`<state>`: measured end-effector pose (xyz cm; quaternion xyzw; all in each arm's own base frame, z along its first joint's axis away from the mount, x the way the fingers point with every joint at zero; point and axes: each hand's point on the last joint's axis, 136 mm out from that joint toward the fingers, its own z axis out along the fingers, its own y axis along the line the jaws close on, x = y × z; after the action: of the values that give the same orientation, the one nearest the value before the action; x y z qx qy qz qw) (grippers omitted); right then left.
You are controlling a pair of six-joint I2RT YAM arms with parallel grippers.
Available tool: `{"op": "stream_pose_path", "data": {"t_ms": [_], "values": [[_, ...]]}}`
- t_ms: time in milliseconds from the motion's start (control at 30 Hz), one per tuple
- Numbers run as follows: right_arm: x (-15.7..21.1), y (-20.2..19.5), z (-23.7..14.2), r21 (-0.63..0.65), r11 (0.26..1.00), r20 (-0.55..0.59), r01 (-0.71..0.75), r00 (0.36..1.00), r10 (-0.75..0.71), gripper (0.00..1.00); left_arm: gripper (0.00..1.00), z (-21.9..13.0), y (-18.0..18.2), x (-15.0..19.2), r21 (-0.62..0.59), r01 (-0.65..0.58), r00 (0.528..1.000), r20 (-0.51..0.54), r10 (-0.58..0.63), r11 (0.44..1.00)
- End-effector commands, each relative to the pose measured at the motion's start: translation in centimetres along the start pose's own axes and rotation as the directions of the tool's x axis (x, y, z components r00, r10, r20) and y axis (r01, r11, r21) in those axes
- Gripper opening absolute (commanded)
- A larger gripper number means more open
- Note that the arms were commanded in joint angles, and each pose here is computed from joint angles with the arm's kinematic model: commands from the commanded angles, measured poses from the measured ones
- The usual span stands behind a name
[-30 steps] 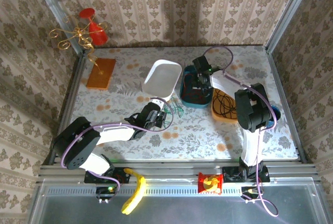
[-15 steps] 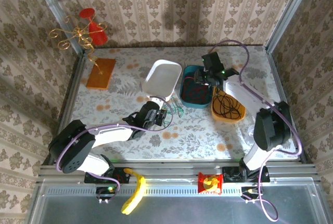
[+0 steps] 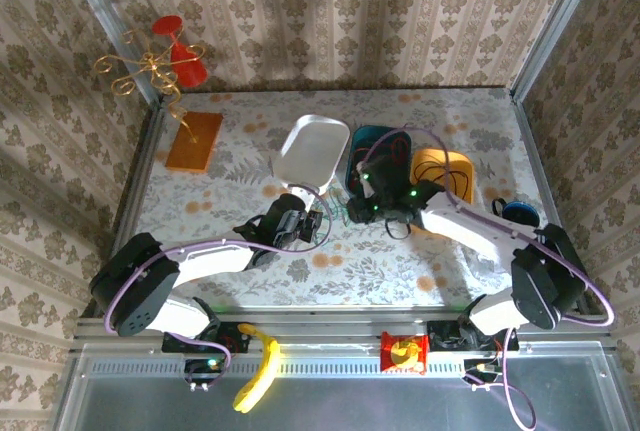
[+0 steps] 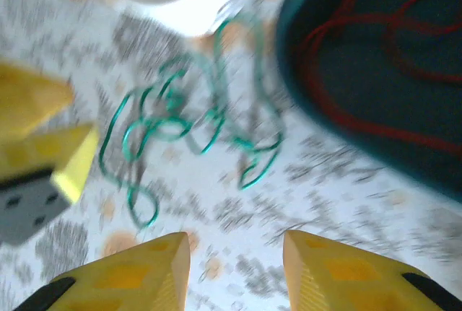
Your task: Untangle the cables
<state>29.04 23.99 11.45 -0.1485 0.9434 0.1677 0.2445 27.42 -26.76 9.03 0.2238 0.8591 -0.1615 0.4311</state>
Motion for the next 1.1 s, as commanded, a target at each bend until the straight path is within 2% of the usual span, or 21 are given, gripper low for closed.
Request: {"op": "stream_pose_path", "data": {"t_ms": [0,167,333,500,600,833,900,967,1067], "values": [[1.8,2.5,1.4,-0.079,0.993,-0.065,0.087,0.994,-0.092,0.39,0.37,0.5,0.5,0.9,-0.004,0.027,0.999,-0.025,-0.027,1.000],[2.6,4.1,3.3,-0.141,0.982,-0.106,0.123,0.985,-0.139,0.38,0.37,1.2,1.8,1.5,0.009,0.144,0.989,-0.024,-0.143,0.990],[3.6,6.2,5.3,-0.215,0.964,-0.183,0.154,0.964,-0.195,0.39,0.37,1.4,2.5,1.5,0.010,0.181,0.983,-0.019,-0.181,0.983],[3.9,7.5,7.6,-0.248,0.960,-0.214,0.128,0.959,-0.183,0.41,0.37,1.5,3.7,1.7,-0.033,0.204,0.979,-0.011,-0.205,0.978],[4.2,7.4,8.8,-0.224,0.967,-0.238,0.120,0.955,-0.174,0.41,0.37,1.5,3.7,1.8,-0.037,0.205,0.979,-0.008,-0.206,0.978],[6.0,4.4,10.6,-0.065,0.988,-0.286,0.137,0.946,-0.150,0.39,0.37,1.5,2.5,1.5,0.025,0.167,0.986,-0.023,-0.167,0.986],[6.1,3.8,10.6,-0.034,0.990,-0.279,0.137,0.950,-0.141,0.32,0.37,1.5,2.1,1.6,0.044,0.155,0.988,-0.031,-0.154,0.987],[5.9,3.4,10.4,-0.015,0.991,-0.265,0.135,0.955,-0.134,0.16,0.37,1.7,1.7,1.7,0.065,0.147,0.989,-0.043,-0.145,0.987],[5.5,3.6,9.4,-0.037,0.989,-0.238,0.141,0.960,-0.146,0.06,0.37,1.9,0.8,1.6,0.101,0.140,0.989,-0.053,-0.135,0.985]]}}
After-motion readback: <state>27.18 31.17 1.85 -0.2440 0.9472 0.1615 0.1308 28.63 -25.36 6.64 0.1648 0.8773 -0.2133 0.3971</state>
